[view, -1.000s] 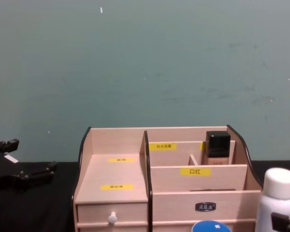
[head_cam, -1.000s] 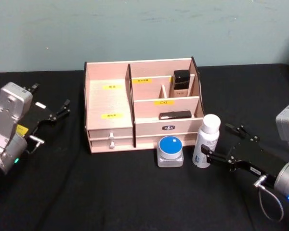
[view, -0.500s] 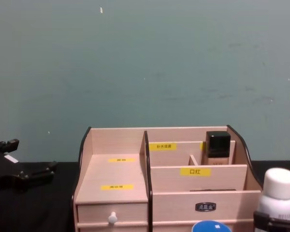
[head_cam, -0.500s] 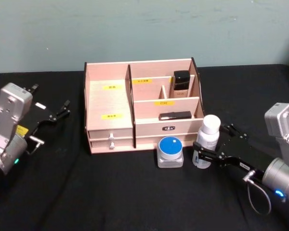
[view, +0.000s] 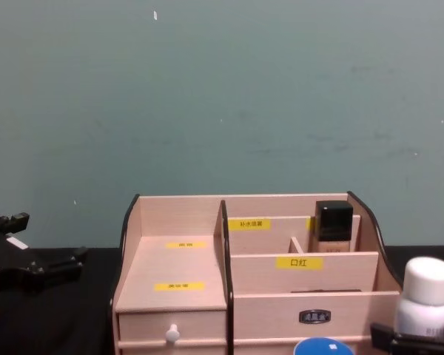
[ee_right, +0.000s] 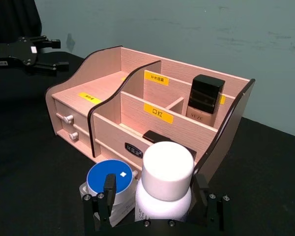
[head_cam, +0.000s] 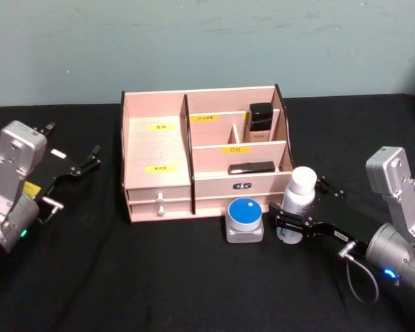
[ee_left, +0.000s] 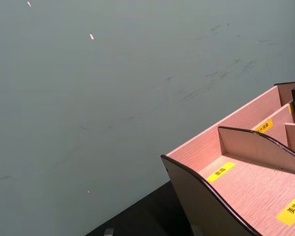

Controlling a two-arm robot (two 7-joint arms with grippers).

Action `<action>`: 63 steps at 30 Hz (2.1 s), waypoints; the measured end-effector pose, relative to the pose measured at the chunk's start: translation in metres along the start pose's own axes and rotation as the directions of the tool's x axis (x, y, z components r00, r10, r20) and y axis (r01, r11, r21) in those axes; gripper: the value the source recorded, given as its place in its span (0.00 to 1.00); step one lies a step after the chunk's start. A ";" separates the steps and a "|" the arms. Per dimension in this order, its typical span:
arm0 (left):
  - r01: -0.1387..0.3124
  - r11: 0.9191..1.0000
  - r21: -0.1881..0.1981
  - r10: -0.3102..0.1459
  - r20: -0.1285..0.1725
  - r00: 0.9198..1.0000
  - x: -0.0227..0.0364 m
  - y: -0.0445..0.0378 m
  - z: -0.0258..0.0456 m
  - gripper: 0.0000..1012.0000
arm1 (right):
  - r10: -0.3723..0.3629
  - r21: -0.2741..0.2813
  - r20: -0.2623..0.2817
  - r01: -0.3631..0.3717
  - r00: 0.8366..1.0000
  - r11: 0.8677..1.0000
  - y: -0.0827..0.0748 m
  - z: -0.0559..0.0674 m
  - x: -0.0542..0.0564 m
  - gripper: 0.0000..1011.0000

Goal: Pick up the facial cleanser and watermelon frost from the table and place them into the tiered storage box.

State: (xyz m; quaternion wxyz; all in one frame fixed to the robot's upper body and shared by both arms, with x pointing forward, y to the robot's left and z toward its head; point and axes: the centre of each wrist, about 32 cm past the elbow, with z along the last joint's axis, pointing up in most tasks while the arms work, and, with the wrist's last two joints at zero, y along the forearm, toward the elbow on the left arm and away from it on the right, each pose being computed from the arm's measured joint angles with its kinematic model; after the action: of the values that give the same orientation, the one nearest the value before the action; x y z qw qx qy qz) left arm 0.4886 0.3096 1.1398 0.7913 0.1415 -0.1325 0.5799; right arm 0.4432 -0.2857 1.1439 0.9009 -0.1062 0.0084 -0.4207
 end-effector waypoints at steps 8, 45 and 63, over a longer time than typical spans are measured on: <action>0.000 1.000 0.000 0.000 0.000 1.000 0.0000 0.0000 0.0000 1.00 | -0.002 -0.002 0.004 0.002 1.000 1.000 0.001 0.000 0.000 0.99; 0.000 1.000 0.000 0.000 0.000 1.000 0.0000 0.0000 0.0000 1.00 | -0.004 0.009 -0.001 0.004 1.000 1.000 -0.001 0.001 0.001 0.59; 0.000 1.000 0.000 0.000 0.000 1.000 0.0000 0.0000 0.0000 1.00 | -0.006 0.115 0.069 -0.002 0.998 0.993 -0.007 0.049 0.004 0.59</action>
State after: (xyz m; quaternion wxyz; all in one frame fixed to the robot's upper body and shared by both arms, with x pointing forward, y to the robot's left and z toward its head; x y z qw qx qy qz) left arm 0.4886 0.3097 1.1398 0.7913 0.1415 -0.1324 0.5799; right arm 0.4458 -0.2841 1.1938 0.9048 -0.0686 -0.0470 -0.4176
